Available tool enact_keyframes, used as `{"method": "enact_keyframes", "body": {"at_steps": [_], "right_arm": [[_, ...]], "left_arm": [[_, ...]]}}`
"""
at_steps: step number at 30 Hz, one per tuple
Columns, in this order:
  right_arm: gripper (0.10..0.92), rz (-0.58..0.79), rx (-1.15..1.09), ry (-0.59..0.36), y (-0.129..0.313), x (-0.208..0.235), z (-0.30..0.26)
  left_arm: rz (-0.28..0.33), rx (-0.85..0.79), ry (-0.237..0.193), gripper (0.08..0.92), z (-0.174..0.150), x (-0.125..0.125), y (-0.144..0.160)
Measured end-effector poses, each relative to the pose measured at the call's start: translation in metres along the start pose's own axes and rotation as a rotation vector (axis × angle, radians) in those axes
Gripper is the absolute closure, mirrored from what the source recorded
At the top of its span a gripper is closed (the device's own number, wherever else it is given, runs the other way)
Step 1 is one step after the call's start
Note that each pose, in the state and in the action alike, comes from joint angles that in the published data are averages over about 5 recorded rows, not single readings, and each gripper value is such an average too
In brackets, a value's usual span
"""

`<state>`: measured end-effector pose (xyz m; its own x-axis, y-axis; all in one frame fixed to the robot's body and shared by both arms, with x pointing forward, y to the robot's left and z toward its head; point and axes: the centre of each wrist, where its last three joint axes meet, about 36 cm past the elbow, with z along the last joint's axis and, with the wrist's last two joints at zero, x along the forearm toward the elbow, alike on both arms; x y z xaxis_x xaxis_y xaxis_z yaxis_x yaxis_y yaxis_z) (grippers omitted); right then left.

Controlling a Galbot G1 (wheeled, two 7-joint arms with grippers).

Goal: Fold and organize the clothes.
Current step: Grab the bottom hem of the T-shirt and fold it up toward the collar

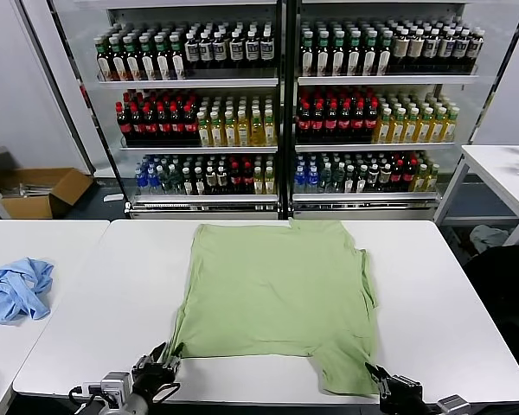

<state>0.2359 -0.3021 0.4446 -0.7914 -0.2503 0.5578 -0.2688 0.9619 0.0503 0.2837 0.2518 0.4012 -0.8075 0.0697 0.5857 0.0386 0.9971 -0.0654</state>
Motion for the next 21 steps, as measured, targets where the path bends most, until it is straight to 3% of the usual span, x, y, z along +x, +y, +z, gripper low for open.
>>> {"method": "enact_keyframes", "body": {"at_steps": [10,21], "right_arm": [[0.913,0.002,0.001,-0.002,0.000,-0.001,-0.001],[0.913,-0.008,-0.002,-0.018,0.000,0.008,-0.013]], "left_arm": [[0.009,-0.024,0.017,0.897,0.007,-0.004,-0.010],[-0.002,-0.073,-0.011,0.915,0.004,0.016,-0.002]]}}
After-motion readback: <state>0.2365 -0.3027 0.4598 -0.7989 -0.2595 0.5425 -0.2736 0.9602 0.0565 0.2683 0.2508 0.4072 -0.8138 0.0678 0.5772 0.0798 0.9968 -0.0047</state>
